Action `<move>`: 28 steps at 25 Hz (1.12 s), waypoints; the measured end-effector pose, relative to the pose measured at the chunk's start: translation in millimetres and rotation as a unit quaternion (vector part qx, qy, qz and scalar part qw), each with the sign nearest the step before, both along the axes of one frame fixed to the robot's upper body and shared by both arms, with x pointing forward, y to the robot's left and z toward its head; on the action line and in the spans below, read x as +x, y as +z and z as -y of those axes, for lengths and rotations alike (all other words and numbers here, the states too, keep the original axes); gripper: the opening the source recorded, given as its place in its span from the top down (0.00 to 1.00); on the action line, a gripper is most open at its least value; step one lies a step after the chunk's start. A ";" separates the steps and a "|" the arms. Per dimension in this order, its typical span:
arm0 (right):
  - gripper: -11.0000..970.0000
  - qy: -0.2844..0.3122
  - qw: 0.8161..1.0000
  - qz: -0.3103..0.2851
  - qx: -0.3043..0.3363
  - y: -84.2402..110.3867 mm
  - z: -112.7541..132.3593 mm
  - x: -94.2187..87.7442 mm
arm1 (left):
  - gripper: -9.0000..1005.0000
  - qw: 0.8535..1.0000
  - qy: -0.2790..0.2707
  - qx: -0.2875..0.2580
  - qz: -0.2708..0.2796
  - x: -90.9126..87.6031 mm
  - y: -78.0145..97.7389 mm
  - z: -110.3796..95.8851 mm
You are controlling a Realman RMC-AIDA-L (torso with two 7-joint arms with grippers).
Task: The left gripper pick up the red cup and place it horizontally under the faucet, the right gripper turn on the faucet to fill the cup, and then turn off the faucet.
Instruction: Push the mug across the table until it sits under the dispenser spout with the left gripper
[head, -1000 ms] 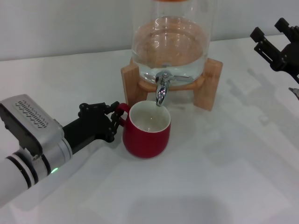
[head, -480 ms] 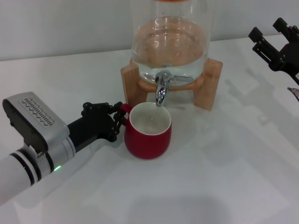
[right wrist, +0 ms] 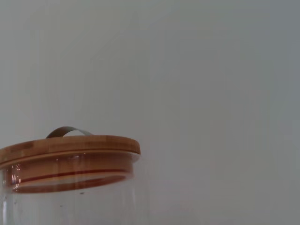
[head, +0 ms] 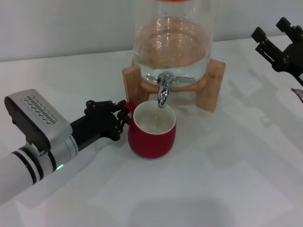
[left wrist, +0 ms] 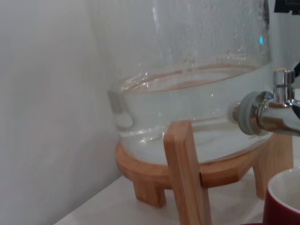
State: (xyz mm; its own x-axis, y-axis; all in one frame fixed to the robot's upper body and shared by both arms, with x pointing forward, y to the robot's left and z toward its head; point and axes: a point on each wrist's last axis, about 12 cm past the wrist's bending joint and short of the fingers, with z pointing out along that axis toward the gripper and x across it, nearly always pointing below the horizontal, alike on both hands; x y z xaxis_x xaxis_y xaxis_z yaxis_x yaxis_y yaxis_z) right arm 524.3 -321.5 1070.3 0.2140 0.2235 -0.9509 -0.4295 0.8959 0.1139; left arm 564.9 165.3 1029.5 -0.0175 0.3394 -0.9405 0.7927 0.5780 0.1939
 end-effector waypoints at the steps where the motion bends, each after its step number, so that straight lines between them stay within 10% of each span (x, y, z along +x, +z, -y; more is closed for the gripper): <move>1: 0.14 0.000 1.000 0.000 0.000 0.1 0.0 0.0 | 0.88 1.000 0.000 0.000 0.000 0.5 0.3 0.3; 28: 0.14 0.005 1.000 0.004 0.001 0.8 -1.1 -0.7 | 0.89 1.000 -0.019 0.009 0.000 -3.0 -1.5 5.4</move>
State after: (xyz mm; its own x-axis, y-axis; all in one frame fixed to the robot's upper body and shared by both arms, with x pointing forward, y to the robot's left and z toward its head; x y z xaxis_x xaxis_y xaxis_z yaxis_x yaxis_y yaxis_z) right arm 523.6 -320.4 1071.1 0.2197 0.2265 -0.9489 -0.4388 0.8917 0.1113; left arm 562.0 159.8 1028.0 -0.0037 0.3576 -0.9339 0.8136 0.5440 0.2051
